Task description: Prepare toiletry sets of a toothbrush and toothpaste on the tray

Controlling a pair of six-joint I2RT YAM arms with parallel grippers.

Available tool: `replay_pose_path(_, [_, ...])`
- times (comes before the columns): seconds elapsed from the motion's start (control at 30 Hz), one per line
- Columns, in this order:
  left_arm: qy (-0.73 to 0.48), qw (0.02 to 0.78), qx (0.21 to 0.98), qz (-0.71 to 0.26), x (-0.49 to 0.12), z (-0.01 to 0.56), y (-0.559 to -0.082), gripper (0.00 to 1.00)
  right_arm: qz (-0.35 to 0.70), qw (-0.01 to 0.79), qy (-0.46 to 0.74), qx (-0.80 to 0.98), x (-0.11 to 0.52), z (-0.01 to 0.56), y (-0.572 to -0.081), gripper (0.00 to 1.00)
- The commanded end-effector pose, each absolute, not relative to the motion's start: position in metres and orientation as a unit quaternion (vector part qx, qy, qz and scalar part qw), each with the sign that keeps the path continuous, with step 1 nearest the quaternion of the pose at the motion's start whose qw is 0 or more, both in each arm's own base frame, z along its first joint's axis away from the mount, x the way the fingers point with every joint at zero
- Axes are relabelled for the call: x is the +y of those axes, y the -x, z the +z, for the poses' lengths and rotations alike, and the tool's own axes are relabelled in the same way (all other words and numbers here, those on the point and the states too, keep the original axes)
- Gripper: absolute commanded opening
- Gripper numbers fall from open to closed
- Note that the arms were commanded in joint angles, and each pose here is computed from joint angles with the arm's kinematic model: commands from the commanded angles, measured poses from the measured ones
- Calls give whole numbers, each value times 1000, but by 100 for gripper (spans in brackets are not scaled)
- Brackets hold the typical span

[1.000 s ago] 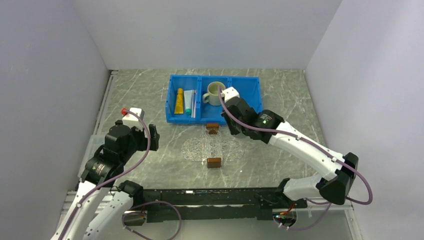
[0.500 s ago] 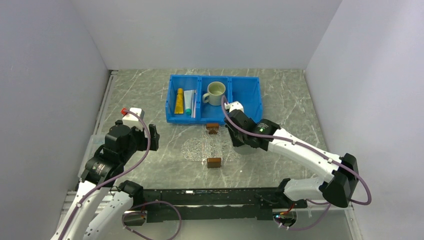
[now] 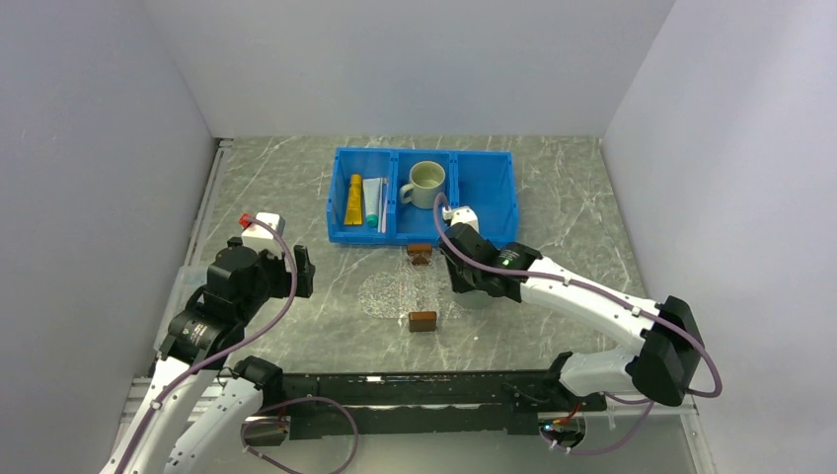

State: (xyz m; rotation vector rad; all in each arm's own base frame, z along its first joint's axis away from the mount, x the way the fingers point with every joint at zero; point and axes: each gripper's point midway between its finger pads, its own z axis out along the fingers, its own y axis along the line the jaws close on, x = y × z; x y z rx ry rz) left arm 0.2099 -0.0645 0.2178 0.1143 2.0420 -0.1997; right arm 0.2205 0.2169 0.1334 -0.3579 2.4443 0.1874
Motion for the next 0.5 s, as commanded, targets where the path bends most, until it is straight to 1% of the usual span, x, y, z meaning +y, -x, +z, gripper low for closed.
replay_pose_path(0.0, [-41, 526, 845, -88, -65, 225, -212, 99, 94, 369, 112, 918, 233, 145, -238, 0])
replay_pose_path(0.47, [-42, 525, 845, -89, -65, 224, -212, 99, 86, 358, 110, 923, 240, 122, -241, 0])
